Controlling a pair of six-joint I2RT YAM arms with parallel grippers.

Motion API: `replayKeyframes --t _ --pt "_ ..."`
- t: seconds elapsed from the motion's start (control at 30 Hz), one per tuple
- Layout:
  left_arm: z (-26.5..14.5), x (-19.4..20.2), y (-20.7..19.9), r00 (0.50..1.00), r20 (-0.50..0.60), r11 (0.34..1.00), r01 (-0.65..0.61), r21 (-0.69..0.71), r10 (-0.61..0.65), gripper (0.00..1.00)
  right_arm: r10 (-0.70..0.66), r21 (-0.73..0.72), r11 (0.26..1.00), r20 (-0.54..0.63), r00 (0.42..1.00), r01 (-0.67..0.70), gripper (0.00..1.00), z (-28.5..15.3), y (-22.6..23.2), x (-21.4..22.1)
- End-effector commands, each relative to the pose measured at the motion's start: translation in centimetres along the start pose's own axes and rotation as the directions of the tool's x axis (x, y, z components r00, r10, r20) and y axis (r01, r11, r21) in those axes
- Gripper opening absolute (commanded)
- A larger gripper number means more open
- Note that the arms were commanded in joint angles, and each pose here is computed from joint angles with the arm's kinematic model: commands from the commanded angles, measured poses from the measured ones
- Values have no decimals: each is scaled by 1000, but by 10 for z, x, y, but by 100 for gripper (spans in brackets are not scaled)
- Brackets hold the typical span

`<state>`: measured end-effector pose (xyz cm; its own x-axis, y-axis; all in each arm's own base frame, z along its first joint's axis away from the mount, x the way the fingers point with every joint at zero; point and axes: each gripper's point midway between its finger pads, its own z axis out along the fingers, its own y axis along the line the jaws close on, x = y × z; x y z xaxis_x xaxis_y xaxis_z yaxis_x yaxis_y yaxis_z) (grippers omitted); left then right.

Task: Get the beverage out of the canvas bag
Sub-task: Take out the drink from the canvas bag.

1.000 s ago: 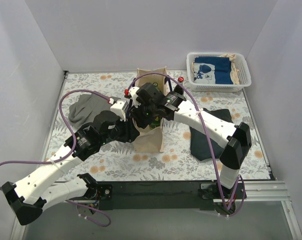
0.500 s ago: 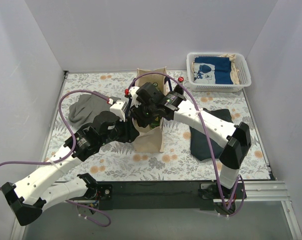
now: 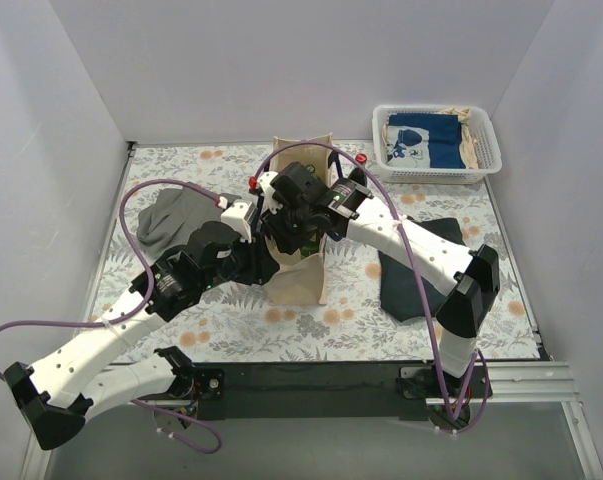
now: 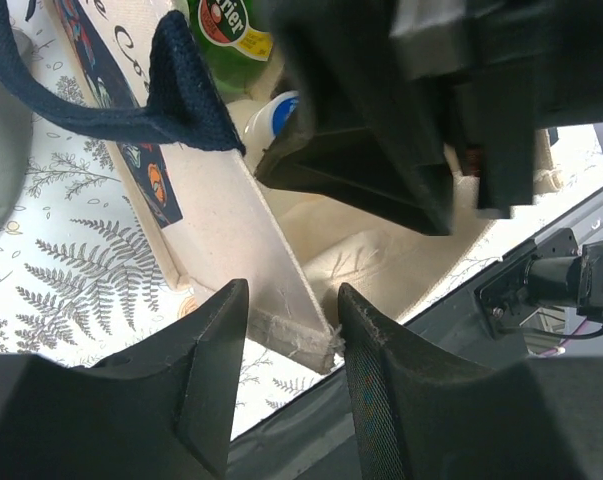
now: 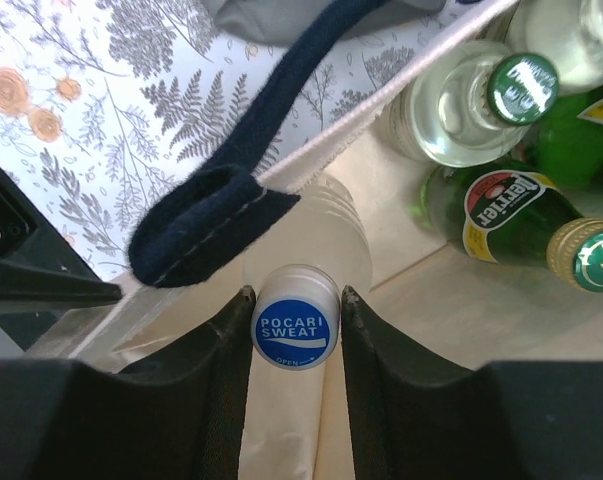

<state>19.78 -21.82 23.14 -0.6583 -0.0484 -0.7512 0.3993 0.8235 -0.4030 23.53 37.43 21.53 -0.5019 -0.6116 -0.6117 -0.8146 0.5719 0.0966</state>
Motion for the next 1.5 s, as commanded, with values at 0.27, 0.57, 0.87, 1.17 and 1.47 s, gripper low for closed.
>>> replayKeyframes --t 0.27,0.57,0.87,1.17,1.47 --pt "2 13 12 998 -60 998 -39 -51 36 41 -13 -46 999 293 956 28 1 -71 19 -83" --pt "-1 6 13 999 -29 997 -31 -65 30 43 -6 15 1000 338 941 1 1 -93 8 -88" --pt "1 0 15 999 -14 996 -33 -89 32 44 6 63 998 386 922 -32 1 -107 -1 -94" --pt "-2 -7 16 1000 16 994 -23 -104 25 46 11 46 998 450 893 -35 1 -127 3 -108" --pt "-3 -14 20 999 44 991 -5 -136 11 64 13 31 999 493 870 -33 1 -148 6 -115"
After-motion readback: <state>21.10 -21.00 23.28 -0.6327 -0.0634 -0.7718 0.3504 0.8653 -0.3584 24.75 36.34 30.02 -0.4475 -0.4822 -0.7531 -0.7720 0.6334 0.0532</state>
